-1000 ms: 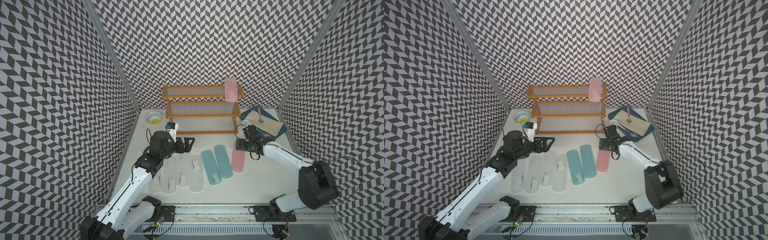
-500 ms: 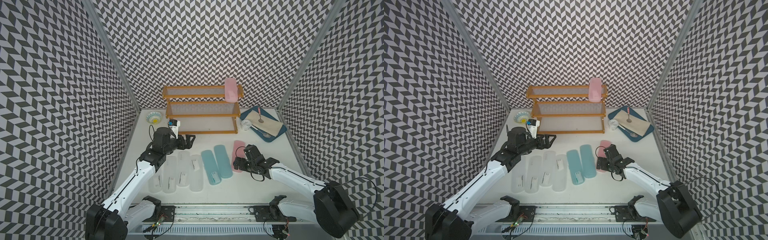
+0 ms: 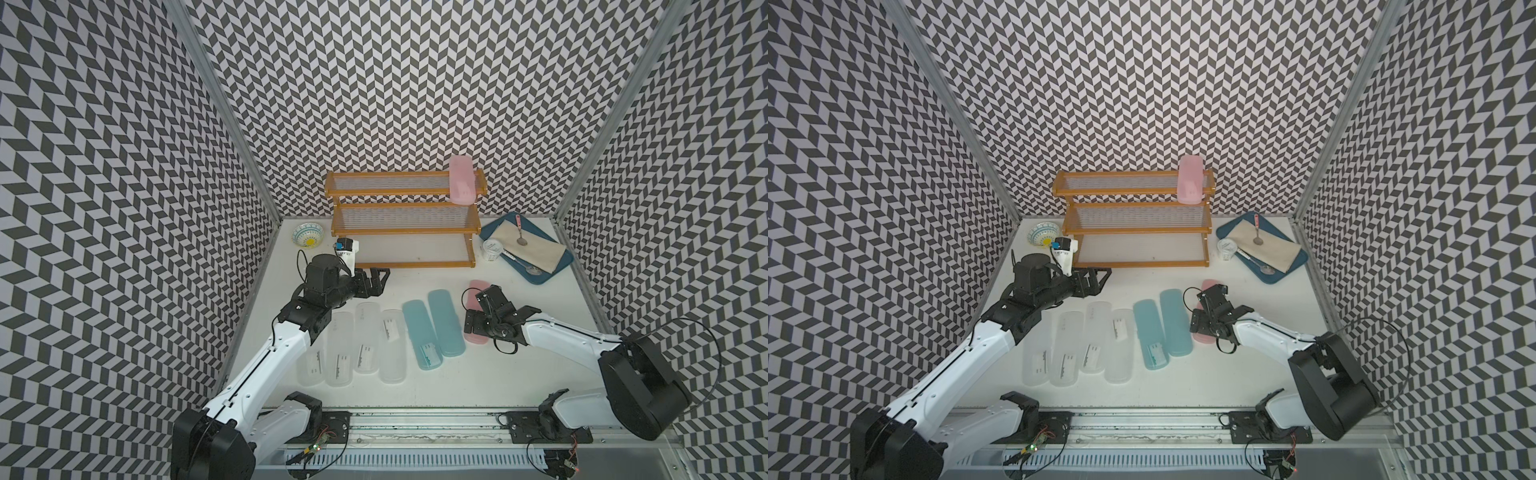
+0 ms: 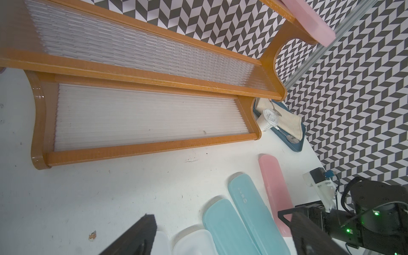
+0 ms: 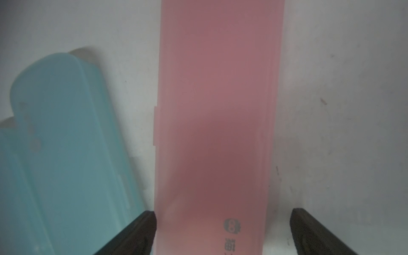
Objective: Place the pencil cases on the shelf according to color
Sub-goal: Pick up the pencil case from the center of the board.
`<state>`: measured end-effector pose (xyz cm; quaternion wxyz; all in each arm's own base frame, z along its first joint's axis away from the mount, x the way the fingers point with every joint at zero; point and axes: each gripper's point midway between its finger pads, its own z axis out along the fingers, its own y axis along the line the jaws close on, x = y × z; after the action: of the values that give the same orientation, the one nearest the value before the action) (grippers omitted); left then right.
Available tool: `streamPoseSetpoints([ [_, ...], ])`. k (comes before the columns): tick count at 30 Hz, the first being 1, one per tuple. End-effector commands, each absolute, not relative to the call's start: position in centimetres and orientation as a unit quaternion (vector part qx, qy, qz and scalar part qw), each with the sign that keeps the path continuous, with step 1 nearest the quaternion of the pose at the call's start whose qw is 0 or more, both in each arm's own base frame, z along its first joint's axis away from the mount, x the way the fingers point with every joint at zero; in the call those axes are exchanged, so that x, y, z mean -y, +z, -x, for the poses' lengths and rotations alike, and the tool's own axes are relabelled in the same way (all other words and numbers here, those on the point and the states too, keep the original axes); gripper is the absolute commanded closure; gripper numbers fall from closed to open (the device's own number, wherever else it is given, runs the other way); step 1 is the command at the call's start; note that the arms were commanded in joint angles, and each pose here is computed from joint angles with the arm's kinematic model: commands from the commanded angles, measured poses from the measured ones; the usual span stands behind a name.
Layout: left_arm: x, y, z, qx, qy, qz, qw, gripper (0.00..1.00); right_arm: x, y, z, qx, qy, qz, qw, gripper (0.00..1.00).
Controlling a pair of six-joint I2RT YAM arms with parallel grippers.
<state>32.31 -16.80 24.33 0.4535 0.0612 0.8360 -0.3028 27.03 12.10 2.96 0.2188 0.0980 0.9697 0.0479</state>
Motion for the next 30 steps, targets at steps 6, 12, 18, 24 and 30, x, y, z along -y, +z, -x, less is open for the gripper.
streamPoseSetpoints([
  [6, 16.7, 24.3, -32.4, -0.836, -0.300, -0.066, 0.455, 0.00, -9.9, 5.5, -26.9, -0.959, 0.042, -0.122, 0.252, 0.02],
  [12, 16.7, 24.5, -32.5, -0.833, -0.303, -0.064, 0.457, 0.00, -11.9, 5.3, -26.8, -0.963, 0.090, -0.095, 0.237, 0.02],
  [18, 16.7, 24.6, -32.4, -0.832, -0.306, -0.062, 0.459, 0.01, -11.2, 3.2, -26.2, -0.971, 0.058, -0.096, 0.212, 0.01],
  [24, 16.6, 24.8, -32.3, -0.831, -0.303, -0.063, 0.462, 0.00, -10.8, 1.8, -25.7, -0.975, 0.038, -0.094, 0.200, 0.01],
  [30, 16.6, 24.7, -32.4, -0.830, -0.307, -0.061, 0.461, 0.00, -10.8, 0.5, -25.1, -0.980, 0.004, -0.085, 0.178, 0.02],
])
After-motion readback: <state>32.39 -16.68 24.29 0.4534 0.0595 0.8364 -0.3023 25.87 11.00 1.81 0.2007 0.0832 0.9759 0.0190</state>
